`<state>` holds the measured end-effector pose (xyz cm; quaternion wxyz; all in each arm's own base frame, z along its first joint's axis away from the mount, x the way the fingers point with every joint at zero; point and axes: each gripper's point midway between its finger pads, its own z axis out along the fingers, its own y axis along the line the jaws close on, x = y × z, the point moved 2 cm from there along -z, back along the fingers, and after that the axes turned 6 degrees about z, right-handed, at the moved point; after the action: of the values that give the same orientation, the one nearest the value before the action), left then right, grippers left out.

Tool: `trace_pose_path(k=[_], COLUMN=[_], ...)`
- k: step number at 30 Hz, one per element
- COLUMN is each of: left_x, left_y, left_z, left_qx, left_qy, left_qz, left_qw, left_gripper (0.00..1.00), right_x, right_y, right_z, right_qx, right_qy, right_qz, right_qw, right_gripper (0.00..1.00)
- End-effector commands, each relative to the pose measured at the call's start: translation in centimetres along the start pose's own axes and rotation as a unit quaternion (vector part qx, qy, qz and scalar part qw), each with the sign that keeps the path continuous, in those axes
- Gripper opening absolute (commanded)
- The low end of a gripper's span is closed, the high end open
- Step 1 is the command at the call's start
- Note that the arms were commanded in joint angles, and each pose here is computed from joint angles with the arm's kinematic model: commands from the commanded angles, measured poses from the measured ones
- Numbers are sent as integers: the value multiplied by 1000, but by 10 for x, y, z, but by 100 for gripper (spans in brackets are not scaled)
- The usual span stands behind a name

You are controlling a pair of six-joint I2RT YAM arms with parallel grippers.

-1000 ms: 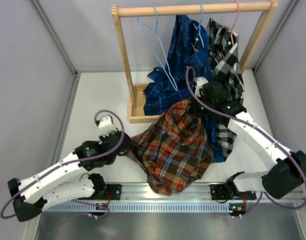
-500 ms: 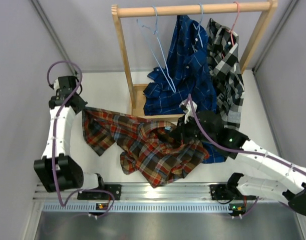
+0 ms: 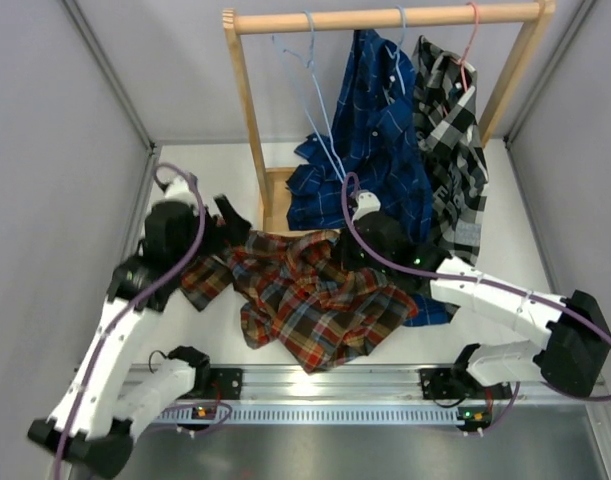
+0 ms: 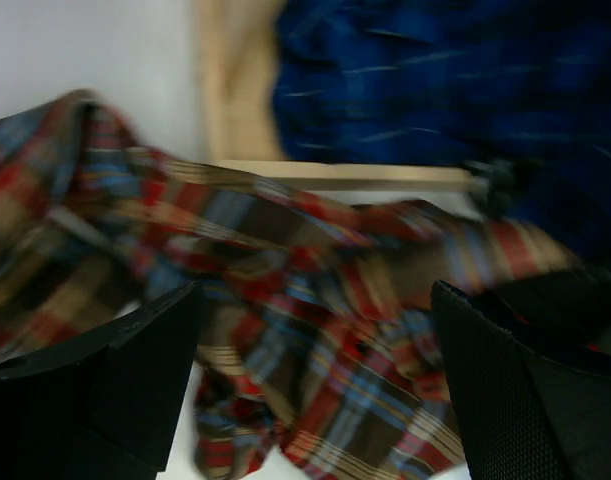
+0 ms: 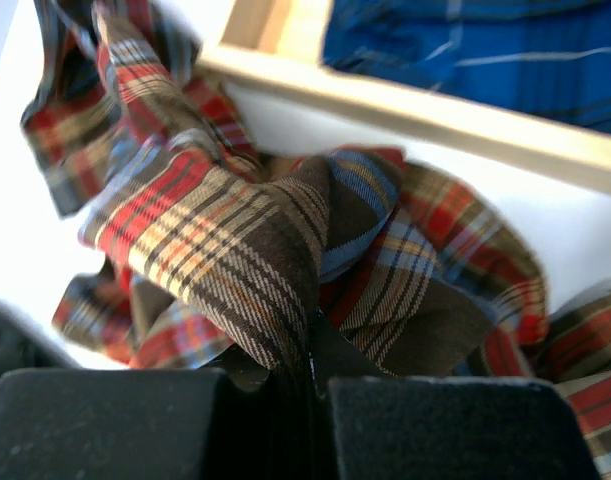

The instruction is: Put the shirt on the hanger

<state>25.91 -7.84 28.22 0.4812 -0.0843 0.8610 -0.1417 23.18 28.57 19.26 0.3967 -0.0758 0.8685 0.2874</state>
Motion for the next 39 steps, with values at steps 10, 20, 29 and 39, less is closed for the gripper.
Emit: trace_pose_path(k=[10, 20, 29, 39], left_x=[123, 127, 109, 117], left_y=[-113, -118, -122, -130], left_z=[8, 65, 85, 93], left_qx=[107, 1, 21, 102], left_qy=[-5, -38, -66, -52], left_qz=[107, 180, 215, 205], left_qw=[988, 983, 974, 972], left_gripper=[94, 73, 48, 0], right_x=[-44, -31, -28, -38], right_y=[0, 11, 14, 14], right_z=[7, 0, -11, -17], right_qx=[12, -34, -53, -58], right_qy=[-34, -4, -7, -20], right_qz=[35, 27, 17, 9], right_qw=[999, 999, 998, 998], right_gripper=[0, 0, 0, 0])
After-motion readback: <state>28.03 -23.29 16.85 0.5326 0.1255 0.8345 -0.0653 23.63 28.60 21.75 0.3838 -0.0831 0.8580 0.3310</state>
